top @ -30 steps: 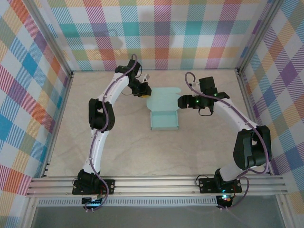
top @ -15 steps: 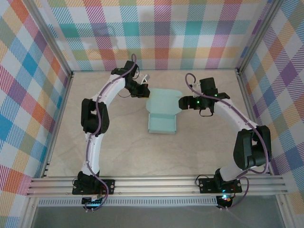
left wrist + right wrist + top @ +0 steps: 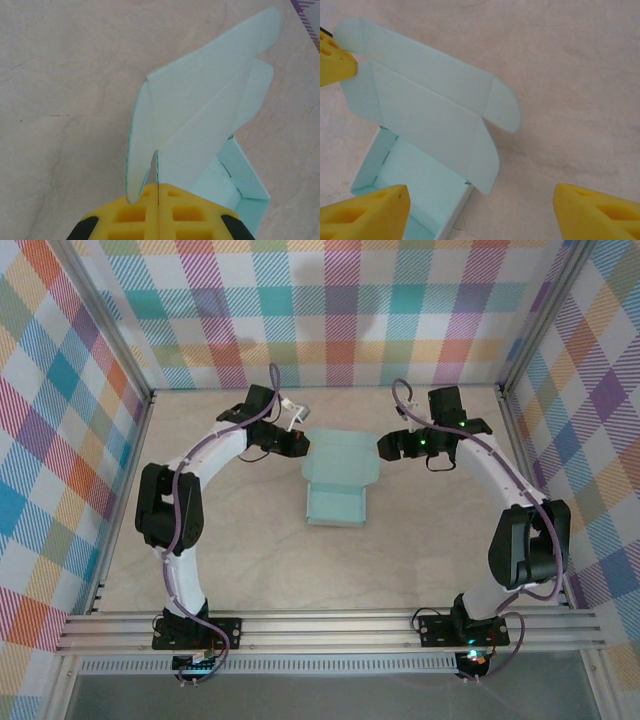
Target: Fold the paper box
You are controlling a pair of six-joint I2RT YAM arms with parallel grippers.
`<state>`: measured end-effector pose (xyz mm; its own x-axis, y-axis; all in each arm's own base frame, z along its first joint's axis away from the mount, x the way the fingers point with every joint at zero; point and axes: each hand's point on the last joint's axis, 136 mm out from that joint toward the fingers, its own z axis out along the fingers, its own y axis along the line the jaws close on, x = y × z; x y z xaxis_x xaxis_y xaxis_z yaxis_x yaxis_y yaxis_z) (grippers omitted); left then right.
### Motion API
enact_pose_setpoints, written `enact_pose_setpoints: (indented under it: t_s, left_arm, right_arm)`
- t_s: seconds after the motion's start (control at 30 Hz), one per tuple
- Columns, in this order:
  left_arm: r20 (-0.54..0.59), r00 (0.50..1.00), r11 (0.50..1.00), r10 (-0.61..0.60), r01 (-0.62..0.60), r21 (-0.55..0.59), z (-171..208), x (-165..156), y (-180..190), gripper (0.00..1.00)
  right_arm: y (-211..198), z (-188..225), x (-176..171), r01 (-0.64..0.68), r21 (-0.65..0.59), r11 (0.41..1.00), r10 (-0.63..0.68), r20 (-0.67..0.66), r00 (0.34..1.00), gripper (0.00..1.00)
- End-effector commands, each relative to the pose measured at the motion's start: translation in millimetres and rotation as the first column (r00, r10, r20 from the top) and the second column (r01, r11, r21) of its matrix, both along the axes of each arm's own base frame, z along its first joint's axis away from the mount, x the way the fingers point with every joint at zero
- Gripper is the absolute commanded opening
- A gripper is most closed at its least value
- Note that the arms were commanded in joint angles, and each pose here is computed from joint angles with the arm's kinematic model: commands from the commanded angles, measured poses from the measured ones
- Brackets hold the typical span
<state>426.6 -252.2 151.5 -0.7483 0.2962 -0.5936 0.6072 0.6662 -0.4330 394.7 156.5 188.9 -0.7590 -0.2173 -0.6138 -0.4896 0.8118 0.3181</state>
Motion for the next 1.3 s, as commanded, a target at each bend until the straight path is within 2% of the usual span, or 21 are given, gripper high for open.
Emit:
enact_pose_setpoints:
  t_s: [0.0, 0.37, 0.57, 0.7, 0.83, 0.97, 1.03, 1.23, 1.27]
  left_arm:
    - [0.188, 0.980, 0.997, -0.067, 0.074, -0.029, 31.2, 2.4, -10.4, 0.00]
    - [0.206, 0.972, 0.992, -0.115, 0.123, -0.029, 25.4, -7.9, -13.1, 0.00]
    - [0.207, 0.970, 0.990, -0.128, 0.137, -0.030, 24.9, -9.7, -13.8, 0.00]
    - [0.200, 0.971, 0.990, -0.132, 0.139, -0.020, 21.5, -10.2, -13.0, 0.00]
    - [0.198, 0.972, 0.991, -0.126, 0.132, -0.018, 20.8, -9.1, -12.5, 0.00]
    - [0.196, 0.973, 0.992, -0.121, 0.127, -0.016, 19.2, -7.5, -11.8, 0.00]
    - [0.192, 0.974, 0.992, -0.120, 0.126, -0.015, 17.9, -6.9, -11.2, 0.00]
    - [0.188, 0.975, 0.992, -0.118, 0.123, -0.015, 15.9, -5.8, -10.3, 0.00]
    - [0.186, 0.976, 0.992, -0.118, 0.123, -0.018, 15.6, -5.8, -10.7, 0.00]
  right_arm:
    - [0.7, -1.5, -2.5, -0.087, -0.032, 0.996, 0.087, -0.006, 0.996, 0.75]
    - [15.7, -9.1, -5.7, -0.274, -0.022, 0.961, 0.273, -0.046, 0.961, 0.67]
    - [16.4, -25.0, 8.2, -0.303, -0.045, 0.952, 0.299, -0.076, 0.951, 0.60]
    - [28.9, -25.8, 0.9, -0.373, 0.034, 0.927, 0.375, -0.119, 0.920, 0.57]
    - [34.7, -30.4, -5.9, -0.415, 0.063, 0.908, 0.419, -0.154, 0.895, 0.55]
    - [34.1, -38.7, -11.6, -0.432, 0.065, 0.900, 0.435, -0.208, 0.876, 0.46]
    - [33.3, -43.2, -14.2, -0.441, 0.062, 0.895, 0.443, -0.223, 0.868, 0.37]
    - [28.6, -52.3, -22.8, -0.470, 0.044, 0.882, 0.465, -0.250, 0.849, 0.34]
    - [27.9, -54.2, -22.8, -0.470, 0.041, 0.882, 0.464, -0.256, 0.848, 0.29]
